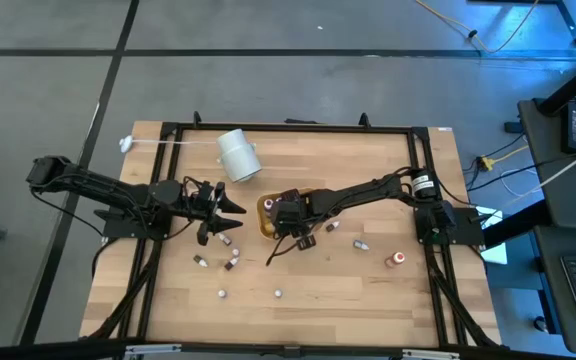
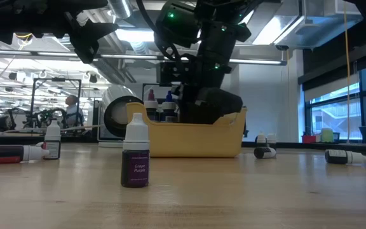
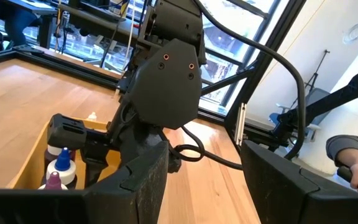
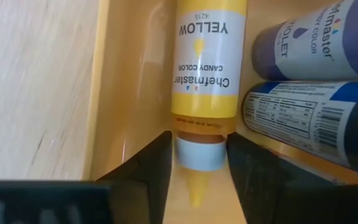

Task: Pick & Place food coloring
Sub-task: Adjust the yellow ink bottle in the yellow bin

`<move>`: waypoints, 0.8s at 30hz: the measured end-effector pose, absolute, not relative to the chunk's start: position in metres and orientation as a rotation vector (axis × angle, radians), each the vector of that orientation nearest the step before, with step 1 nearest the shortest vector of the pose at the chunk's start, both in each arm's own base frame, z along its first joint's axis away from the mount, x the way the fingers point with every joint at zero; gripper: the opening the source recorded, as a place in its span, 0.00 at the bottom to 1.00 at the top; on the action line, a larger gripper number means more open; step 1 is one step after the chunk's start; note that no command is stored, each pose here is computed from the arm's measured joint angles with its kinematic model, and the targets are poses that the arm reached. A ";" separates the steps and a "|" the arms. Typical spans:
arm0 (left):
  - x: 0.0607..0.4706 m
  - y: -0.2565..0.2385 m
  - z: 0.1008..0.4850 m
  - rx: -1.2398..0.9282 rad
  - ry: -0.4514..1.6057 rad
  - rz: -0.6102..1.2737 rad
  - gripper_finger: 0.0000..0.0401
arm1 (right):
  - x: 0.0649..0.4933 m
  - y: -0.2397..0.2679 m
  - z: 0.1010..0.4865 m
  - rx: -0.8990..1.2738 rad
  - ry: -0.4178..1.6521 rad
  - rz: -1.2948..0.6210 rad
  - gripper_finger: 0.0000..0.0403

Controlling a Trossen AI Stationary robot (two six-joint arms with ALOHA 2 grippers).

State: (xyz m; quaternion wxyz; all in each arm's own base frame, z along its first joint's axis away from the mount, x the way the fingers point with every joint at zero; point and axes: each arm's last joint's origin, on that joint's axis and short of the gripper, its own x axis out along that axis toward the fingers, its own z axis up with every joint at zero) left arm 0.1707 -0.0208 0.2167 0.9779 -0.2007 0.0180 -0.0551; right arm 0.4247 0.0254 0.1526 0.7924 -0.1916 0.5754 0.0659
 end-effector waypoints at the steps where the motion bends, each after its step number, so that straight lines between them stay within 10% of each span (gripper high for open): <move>1: 0.171 -0.021 0.217 -0.404 0.036 -0.111 0.49 | 0.424 0.025 0.153 -0.413 1.240 0.141 0.35; 24: 0.171 -0.021 0.217 -0.406 0.036 -0.111 0.49 | 0.423 0.023 0.155 -0.472 1.256 0.086 0.12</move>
